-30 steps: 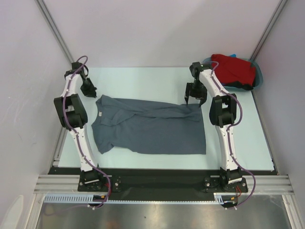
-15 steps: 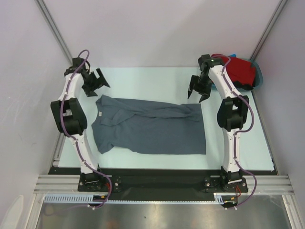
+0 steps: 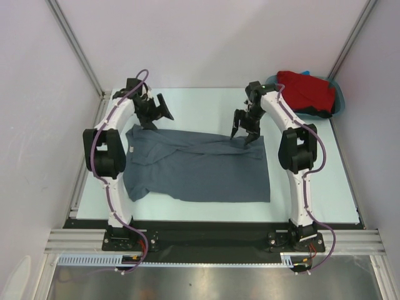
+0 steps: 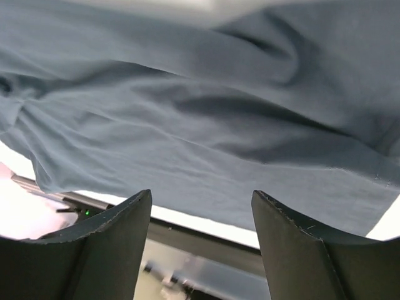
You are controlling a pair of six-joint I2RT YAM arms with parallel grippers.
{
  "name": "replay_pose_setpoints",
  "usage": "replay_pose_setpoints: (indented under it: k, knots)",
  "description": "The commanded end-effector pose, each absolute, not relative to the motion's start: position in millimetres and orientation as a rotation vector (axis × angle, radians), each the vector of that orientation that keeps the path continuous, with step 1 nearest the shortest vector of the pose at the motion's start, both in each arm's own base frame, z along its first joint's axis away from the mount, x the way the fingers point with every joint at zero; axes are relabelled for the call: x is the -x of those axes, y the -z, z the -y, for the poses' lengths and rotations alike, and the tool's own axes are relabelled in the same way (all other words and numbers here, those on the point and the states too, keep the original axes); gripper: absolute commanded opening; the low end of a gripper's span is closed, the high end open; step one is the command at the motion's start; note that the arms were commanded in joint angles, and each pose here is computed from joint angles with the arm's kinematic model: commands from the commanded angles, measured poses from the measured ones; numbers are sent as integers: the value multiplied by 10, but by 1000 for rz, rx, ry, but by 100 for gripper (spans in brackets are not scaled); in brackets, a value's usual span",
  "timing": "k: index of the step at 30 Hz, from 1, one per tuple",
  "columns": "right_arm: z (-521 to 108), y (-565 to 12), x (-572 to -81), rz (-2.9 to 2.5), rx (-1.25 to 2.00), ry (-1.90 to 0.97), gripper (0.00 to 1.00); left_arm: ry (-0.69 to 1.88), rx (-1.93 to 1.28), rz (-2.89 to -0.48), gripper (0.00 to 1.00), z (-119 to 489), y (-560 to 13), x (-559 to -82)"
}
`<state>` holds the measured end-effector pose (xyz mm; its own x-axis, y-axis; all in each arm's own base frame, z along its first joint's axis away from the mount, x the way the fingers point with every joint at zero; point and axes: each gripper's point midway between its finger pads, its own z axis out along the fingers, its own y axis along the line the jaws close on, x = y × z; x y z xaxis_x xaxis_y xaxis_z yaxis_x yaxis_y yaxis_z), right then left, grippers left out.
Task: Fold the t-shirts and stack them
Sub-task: Fold the tshirt
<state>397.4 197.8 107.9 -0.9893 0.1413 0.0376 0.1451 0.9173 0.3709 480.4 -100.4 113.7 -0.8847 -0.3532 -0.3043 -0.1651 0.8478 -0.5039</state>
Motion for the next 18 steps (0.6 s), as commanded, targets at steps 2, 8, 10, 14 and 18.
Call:
replay_pose_setpoints:
  k: [2,8,10,14,18]
  knots:
    - [-1859,-1125,-3896,2982,421,644,69,734,366,-2541,100,1056,-1562,-4753]
    - [-1756,-1115,-3846,2959,561,595,67,745,361,-2547,100,1072,-1563,-4604]
    - [-1691,-1102,-3835,2978,578,531,68,744,363,-2560,100,1069,-1517,-4549]
    - [-1497,-1113,-3841,3048,596,381,71,744,361,-2564,100,1068,-1508,-4489]
    - [-1335,-1060,-3766,3056,572,237,74,770,359,-2568,100,1103,-1485,-4470]
